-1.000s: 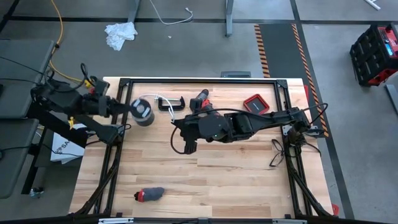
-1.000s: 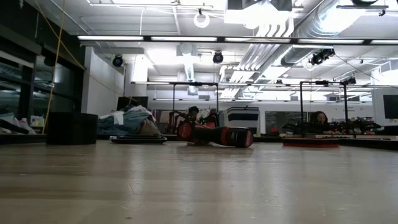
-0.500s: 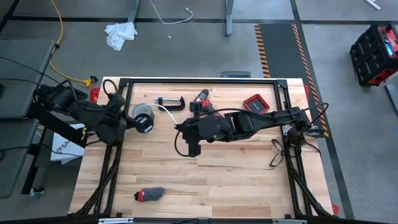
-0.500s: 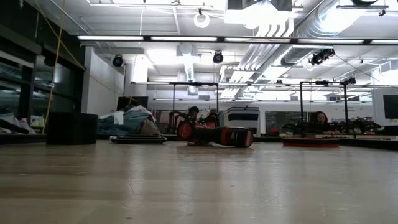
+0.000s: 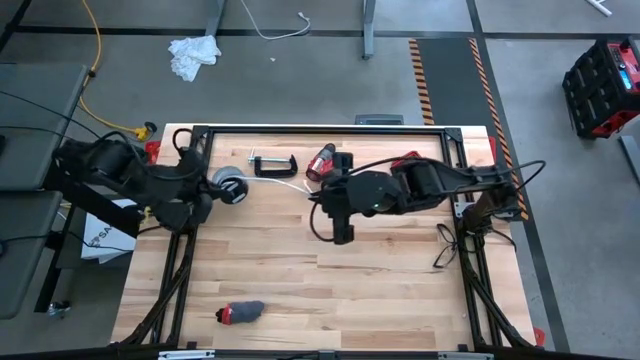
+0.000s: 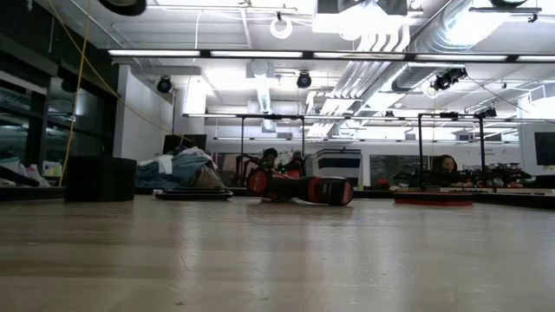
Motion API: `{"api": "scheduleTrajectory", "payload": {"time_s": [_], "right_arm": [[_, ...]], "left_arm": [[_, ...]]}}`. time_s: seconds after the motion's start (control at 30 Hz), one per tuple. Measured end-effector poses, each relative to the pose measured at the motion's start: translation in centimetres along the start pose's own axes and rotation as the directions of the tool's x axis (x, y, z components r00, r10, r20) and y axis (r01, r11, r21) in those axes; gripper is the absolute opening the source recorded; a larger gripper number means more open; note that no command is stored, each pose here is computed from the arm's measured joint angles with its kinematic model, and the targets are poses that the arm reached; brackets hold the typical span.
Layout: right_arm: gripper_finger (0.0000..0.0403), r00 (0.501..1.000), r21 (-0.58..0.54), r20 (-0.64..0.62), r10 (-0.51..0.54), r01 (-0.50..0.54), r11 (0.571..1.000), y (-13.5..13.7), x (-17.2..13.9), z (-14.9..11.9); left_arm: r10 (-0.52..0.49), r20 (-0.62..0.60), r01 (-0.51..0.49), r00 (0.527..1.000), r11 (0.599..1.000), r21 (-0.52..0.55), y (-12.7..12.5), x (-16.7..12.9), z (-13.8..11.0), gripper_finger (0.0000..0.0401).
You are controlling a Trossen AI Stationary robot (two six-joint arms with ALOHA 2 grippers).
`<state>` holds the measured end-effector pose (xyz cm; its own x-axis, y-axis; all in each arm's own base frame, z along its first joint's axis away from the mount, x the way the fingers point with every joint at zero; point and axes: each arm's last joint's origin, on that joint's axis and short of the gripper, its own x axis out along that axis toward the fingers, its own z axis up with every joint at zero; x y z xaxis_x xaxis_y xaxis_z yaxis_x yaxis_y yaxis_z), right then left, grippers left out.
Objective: Coil cords
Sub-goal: Coil the white cable wire into the black spool
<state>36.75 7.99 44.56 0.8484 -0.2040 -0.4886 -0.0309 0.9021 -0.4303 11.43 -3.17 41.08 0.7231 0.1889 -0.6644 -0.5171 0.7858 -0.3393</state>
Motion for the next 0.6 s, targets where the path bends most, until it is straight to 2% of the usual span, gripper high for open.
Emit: {"api": "scheduleTrajectory", "payload": {"time_s": [0.13, 0.27, 0.43, 0.5, 0.6], "right_arm": [[0.0000, 0.998, -0.002, -0.056, 0.018, -0.018, 1.000, -0.2, -0.9, -0.7], [0.0000, 0.992, -0.004, -0.124, 0.034, -0.035, 0.999, -0.4, -1.5, -1.4], [0.0000, 0.977, -0.015, -0.207, 0.053, -0.058, 0.998, -0.2, -1.6, -2.3], [0.0000, 0.975, -0.013, -0.215, 0.055, -0.059, 0.998, -0.2, -1.8, -2.4], [0.0000, 0.980, -0.002, -0.191, 0.053, -0.055, 0.998, -0.3, -2.4, -2.1]], "left_arm": [[0.013, 0.023, -0.014, 1.000, 0.999, 0.032, -0.6, 1.1, 0.8, 0.0000], [-0.047, 0.021, 0.045, 0.999, 0.997, 0.060, -1.7, 1.7, 1.6, 0.0000], [-0.105, 0.059, 0.095, 0.993, 0.984, 0.153, -3.0, 0.4, 3.4, 0.0000], [-0.101, 0.078, 0.085, 0.992, 0.979, 0.186, -3.2, -0.4, 4.2, 0.0000], [-0.030, 0.059, 0.014, 0.998, 0.970, 0.242, -3.0, -1.2, 4.5, 0.0000]]}}
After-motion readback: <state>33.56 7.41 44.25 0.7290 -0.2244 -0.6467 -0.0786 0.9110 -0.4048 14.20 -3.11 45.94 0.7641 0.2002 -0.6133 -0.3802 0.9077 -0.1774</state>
